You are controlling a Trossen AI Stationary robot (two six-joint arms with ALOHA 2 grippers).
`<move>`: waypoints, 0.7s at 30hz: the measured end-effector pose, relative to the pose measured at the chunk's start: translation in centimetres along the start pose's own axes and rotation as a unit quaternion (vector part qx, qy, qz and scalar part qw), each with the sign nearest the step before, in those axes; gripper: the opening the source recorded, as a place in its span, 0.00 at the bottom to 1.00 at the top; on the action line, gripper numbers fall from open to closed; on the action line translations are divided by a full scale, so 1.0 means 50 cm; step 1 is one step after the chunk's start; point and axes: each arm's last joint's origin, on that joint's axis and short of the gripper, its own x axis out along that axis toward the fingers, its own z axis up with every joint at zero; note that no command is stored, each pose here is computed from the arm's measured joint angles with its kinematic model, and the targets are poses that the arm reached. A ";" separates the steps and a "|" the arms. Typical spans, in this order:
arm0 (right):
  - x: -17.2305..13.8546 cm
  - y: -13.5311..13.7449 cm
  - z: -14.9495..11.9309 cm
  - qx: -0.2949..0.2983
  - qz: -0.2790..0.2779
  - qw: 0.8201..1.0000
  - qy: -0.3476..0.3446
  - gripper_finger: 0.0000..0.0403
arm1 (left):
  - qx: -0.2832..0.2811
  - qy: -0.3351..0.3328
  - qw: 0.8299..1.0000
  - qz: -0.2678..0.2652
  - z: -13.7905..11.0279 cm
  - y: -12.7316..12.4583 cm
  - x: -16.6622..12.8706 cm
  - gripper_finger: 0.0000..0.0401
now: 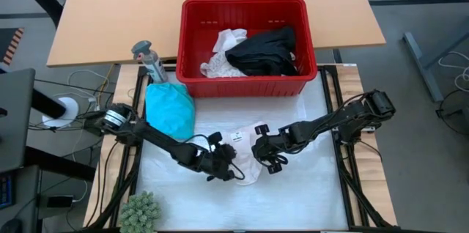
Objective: Fold laundry
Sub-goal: Fold the white underwear
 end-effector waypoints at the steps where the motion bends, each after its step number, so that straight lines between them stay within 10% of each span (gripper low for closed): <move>1: 0.000 0.000 0.000 0.000 0.000 1.000 0.000 0.22 | 0.000 0.010 1.000 -0.010 -0.008 -0.004 0.009 0.05; 14: 0.002 -0.017 -0.005 0.010 -0.007 1.000 0.011 0.22 | -0.028 -0.034 0.996 -0.076 0.004 -0.038 0.000 0.00; 21: 0.002 -0.017 0.012 0.014 -0.010 0.999 -0.032 0.22 | -0.015 -0.046 0.999 0.023 -0.002 -0.026 -0.013 0.00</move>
